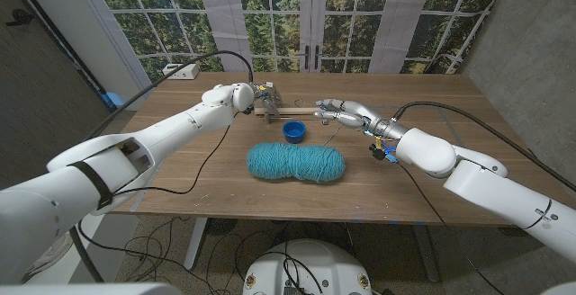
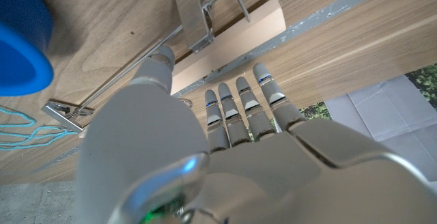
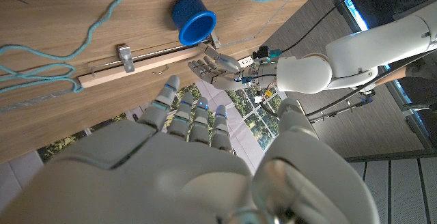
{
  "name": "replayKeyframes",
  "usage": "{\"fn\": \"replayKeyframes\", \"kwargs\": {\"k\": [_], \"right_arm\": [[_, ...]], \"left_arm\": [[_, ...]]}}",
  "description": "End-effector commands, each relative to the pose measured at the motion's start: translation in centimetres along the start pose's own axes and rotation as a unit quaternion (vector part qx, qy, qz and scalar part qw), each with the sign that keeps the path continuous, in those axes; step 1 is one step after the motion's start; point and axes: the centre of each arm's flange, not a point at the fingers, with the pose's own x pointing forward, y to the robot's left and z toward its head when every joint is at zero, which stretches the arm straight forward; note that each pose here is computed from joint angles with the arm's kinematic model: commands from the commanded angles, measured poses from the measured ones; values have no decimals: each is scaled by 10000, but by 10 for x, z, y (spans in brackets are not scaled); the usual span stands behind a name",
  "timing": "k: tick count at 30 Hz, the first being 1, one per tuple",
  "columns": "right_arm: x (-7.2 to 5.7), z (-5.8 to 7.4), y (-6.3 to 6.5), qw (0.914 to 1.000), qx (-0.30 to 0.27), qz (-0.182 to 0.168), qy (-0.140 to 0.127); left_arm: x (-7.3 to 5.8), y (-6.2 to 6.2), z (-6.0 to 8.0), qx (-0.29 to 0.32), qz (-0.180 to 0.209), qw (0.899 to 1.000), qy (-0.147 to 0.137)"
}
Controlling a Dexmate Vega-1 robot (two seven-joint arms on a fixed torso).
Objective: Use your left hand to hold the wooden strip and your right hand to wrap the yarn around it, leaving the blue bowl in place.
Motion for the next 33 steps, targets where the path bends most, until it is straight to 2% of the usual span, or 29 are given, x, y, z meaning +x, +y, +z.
{"fn": "replayKeyframes", "kwargs": {"k": [1, 7, 11, 21, 24, 25, 33], "right_arm": [[2, -2, 0, 10000, 58, -2, -4], [3, -4, 0, 10000, 96, -4, -2], [4, -6, 0, 9999, 139, 6, 5], [6, -8, 0, 9998, 212, 14, 3], [6, -8, 0, 9997, 224, 15, 7], [6, -8, 0, 9997, 231, 19, 7], [7, -6, -1, 9997, 224, 15, 31]], "left_arm": [[7, -14, 0, -76, -54, 9999, -83], [9, -23, 0, -137, -125, 9998, -91], [8, -30, 1, -113, 44, 9999, -82], [12, -45, -3, -401, -234, 9988, -125], [13, -50, -4, -523, -116, 9985, -138], [11, -52, -5, -574, 33, 9982, -159], [10, -57, -8, -769, 339, 9962, -215]]}}
